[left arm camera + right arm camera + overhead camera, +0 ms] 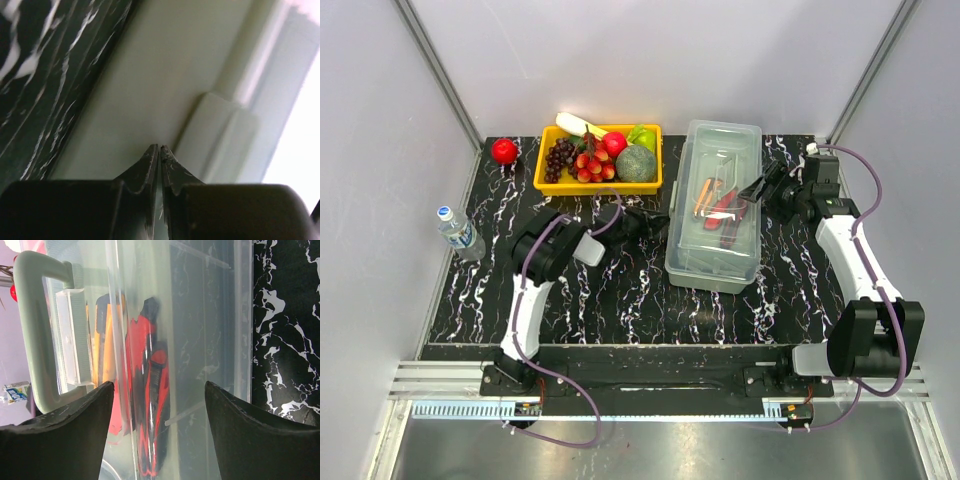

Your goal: Pack the tool kit

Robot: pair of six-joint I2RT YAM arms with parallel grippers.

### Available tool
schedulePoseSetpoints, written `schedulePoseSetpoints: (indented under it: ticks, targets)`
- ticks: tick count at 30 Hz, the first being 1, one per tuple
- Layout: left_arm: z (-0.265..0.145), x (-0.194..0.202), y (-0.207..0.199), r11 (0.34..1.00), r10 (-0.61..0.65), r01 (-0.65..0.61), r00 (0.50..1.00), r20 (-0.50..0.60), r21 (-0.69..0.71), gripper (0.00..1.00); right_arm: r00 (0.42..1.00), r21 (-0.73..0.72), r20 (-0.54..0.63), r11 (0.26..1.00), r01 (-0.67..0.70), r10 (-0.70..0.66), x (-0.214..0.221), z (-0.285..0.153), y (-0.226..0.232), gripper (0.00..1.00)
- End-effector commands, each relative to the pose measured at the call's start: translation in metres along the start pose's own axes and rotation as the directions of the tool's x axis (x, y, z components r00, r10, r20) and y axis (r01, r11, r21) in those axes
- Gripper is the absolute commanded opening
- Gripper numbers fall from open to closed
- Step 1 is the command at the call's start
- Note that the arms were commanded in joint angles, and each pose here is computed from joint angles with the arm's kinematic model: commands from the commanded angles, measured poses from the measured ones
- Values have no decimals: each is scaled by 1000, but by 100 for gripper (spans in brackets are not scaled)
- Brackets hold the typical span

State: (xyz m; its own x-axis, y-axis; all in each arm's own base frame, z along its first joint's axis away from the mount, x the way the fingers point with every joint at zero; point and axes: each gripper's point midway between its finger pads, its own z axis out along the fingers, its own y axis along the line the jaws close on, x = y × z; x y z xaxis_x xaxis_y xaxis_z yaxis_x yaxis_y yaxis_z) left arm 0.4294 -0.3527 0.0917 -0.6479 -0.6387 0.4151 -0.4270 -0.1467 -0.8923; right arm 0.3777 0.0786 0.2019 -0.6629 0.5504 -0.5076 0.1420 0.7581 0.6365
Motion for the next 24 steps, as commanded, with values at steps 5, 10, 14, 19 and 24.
schedulePoseSetpoints:
  ticks: [5,10,14,19,24]
  targets:
    - [-9,83,-11,996,-57,71,964,-259,46,10,998,-115,-58,993,16,-23,12,3,36,77]
    - [-17,63,0,999,8,-15,985,-174,-41,9,999,-81,-36,996,35,-38,7,0,33,78]
    - [-33,31,19,963,144,-155,988,-63,-223,11,999,-27,-2,998,54,-54,-3,-3,27,78]
    - [-56,2,5,849,417,-392,909,-7,-355,34,995,47,50,996,81,-84,-24,-10,27,79]
    - [-85,-18,-18,748,570,-502,821,33,-433,49,980,108,156,988,109,-126,-52,-30,31,82]
